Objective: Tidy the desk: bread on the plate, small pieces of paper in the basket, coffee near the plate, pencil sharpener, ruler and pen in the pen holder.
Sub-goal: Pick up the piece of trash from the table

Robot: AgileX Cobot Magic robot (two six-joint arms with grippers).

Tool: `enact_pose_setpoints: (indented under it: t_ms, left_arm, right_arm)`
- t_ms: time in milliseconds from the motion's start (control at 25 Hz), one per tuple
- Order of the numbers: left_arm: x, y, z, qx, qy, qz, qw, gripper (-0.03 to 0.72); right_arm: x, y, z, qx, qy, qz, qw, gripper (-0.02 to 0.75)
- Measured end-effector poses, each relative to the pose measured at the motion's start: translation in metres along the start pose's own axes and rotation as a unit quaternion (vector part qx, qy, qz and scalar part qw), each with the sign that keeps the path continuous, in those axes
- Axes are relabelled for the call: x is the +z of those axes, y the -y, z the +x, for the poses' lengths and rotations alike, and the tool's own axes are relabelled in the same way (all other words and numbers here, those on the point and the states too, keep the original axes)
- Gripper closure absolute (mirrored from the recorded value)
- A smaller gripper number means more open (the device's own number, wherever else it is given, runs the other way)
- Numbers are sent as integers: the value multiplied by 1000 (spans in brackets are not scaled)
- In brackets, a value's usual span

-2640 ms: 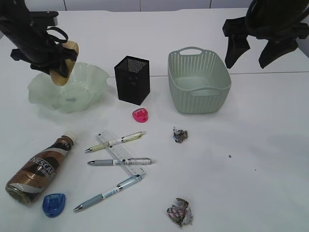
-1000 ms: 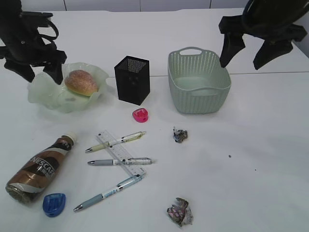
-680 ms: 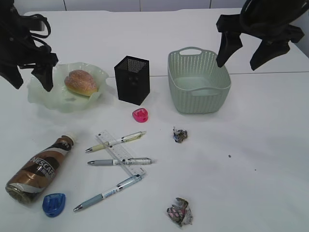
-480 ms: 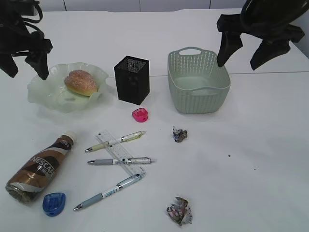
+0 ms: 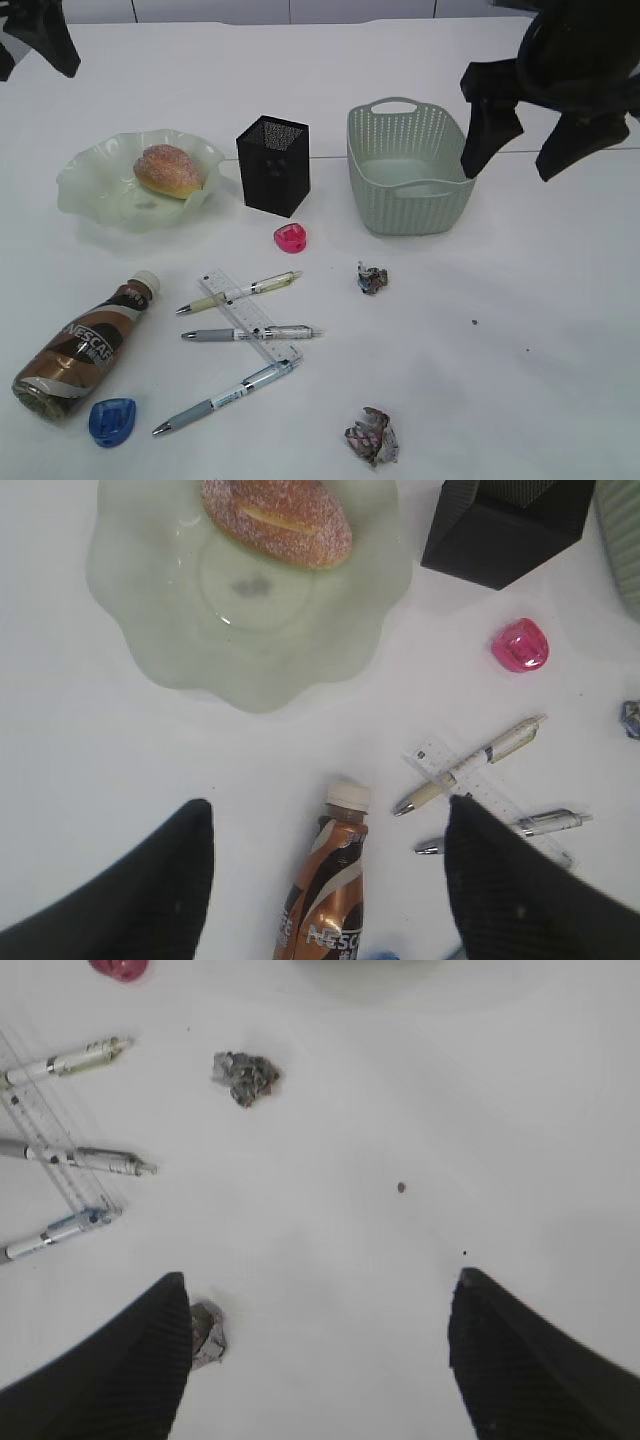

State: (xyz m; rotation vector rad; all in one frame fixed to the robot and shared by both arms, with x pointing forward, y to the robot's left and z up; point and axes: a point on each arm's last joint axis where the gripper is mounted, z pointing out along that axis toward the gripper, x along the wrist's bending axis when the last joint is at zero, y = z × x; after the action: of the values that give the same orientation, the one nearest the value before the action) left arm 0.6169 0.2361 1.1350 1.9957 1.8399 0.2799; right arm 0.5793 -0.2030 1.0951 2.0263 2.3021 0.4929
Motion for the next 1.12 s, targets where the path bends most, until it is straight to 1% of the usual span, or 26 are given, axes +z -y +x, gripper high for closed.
enact_pose_setpoints:
  t_ms: [160,320,440,680,760,800,880,1000,1120]
  left_arm:
    - [-31,5,-3,3,5,-31,1000,167]
    - [-49,24,-3,3,6,-35,999,167]
    - [-50,44,-2,0,7,-17,1000,181]
    - [-35,87,3,-8,5,45,999,221]
    - [-26,107,5,-11,3,70,997,228]
    - [-26,115,6,-12,3,70,997,229]
    - [-26,130,7,-14,3,54,998,230]
    - [-37,149,9,-13,6,-5,1000,230]
    - [-52,162,9,-11,9,-60,998,230]
  right_arm:
    - [3,16,17,-26,-5,-1,1000,153]
    - [6,24,38,-62,-7,-17,998,153]
    - [7,26,46,-73,-12,-27,997,153]
    - [7,20,48,-71,-18,-59,996,153]
    - [6,18,48,-69,-20,-71,995,153]
    - [8,17,48,-69,-21,-77,994,153]
    - [14,16,48,-67,-21,-85,994,153]
    - [29,14,46,-63,-22,-109,992,154]
    - [46,17,42,-58,-23,-131,989,154]
